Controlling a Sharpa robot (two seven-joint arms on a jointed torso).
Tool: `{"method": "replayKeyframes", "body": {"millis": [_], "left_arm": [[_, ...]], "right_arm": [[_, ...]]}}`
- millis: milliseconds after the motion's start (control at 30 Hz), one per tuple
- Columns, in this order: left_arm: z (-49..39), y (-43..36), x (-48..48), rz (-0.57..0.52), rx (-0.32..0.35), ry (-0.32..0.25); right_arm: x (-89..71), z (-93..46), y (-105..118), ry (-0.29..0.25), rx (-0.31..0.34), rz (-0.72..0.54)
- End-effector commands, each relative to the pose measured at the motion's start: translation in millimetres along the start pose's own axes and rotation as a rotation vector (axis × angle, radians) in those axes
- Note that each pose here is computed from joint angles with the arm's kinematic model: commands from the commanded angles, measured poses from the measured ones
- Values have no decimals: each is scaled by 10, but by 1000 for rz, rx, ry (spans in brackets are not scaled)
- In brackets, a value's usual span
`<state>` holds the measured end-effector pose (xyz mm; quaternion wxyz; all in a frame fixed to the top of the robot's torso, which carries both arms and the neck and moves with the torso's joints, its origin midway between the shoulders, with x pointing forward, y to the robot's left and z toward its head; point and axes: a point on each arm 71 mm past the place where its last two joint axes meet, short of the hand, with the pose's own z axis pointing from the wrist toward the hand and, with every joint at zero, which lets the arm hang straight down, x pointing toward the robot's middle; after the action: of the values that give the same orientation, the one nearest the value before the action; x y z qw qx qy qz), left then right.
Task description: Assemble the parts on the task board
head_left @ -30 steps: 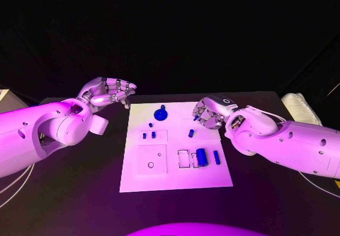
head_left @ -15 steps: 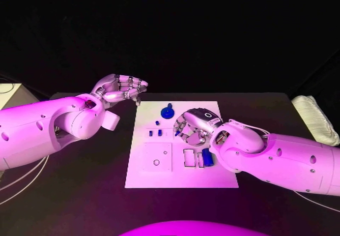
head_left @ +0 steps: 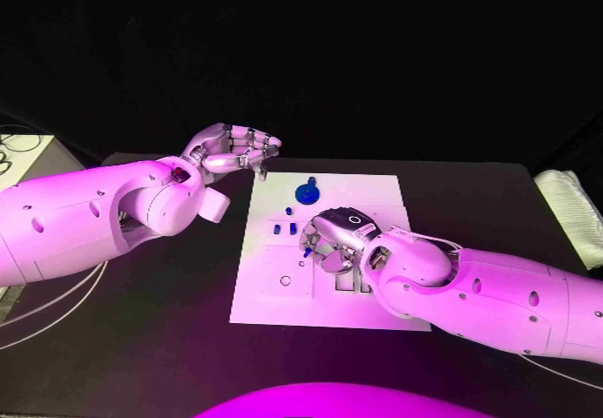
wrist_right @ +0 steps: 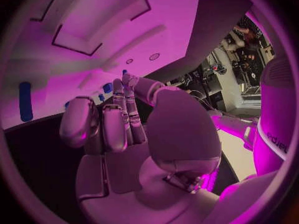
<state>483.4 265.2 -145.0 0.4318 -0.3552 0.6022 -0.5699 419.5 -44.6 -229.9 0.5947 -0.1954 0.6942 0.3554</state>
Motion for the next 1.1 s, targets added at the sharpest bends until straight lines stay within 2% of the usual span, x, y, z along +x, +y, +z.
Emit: {"method": "replayKeyframes", "body": {"millis": [33, 300, 1100], "left_arm": [[7, -9, 19, -8, 1, 2], [6, -8, 22, -10, -2, 5], [5, 0, 8, -10, -10, 5]], "right_arm": [[40, 8, 17, 31, 2, -39], [86, 15, 60, 49, -5, -45], [127, 16, 113, 49, -13, -44]]}}
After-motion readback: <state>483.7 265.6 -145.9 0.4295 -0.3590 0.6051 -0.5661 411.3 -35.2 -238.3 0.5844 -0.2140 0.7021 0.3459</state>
